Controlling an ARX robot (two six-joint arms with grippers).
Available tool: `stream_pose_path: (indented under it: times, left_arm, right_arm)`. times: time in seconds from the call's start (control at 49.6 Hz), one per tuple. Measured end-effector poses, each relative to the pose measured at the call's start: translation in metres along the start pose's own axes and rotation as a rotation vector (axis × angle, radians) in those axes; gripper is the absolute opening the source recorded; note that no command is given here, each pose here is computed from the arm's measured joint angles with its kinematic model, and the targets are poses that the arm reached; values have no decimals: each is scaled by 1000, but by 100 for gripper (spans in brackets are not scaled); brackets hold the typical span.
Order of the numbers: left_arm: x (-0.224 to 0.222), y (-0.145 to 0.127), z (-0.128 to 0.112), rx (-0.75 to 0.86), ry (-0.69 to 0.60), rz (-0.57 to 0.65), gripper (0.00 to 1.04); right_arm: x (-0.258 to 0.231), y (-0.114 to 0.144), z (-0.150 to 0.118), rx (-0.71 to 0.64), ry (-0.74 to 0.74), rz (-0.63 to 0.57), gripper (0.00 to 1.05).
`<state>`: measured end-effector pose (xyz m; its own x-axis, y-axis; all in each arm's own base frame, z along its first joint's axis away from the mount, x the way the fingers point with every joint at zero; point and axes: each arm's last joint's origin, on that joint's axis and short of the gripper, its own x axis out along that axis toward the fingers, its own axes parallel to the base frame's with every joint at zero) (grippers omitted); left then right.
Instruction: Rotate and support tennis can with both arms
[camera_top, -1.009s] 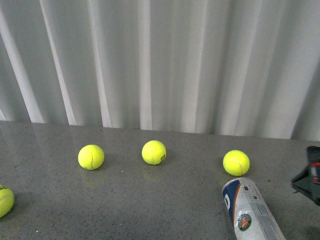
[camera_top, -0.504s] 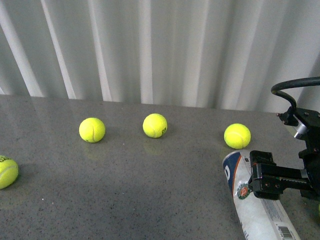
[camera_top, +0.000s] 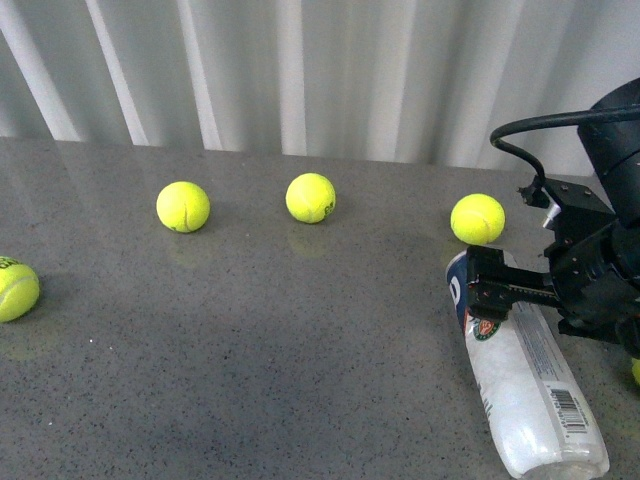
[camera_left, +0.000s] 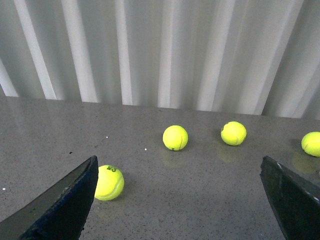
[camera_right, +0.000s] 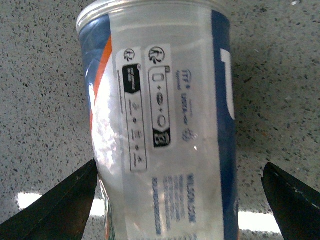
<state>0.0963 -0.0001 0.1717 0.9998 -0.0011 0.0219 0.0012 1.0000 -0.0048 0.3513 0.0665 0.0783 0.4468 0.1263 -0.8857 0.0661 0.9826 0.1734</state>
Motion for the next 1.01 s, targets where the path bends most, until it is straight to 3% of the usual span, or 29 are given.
stream_pose_path:
  times: [0.121, 0.303, 0.444, 0.626, 0.787, 0.928, 1.009]
  left_arm:
    - [0, 0, 0, 0, 0, 0, 98]
    - [0, 0, 0, 0, 0, 0, 98]
    - [0, 0, 0, 0, 0, 0, 98]
    - [0, 0, 0, 0, 0, 0, 98]
    - [0, 0, 0, 0, 0, 0, 98]
    - [0, 0, 0, 0, 0, 0, 98]
    - [0, 0, 0, 0, 0, 0, 98]
  right_arm:
    - [19, 8, 6, 6, 32, 4, 97]
    - [25, 19, 11, -22, 43, 54, 74]
    - [13, 35, 16, -122, 15, 125, 59]
    - [-25, 70, 39, -444, -107, 255, 40]
    - [-45, 102, 65, -786, -241, 240, 28]
    - [-30, 133, 69, -1259, -307, 296, 19]
    - [-18, 144, 61, -1442, -265, 352, 17]
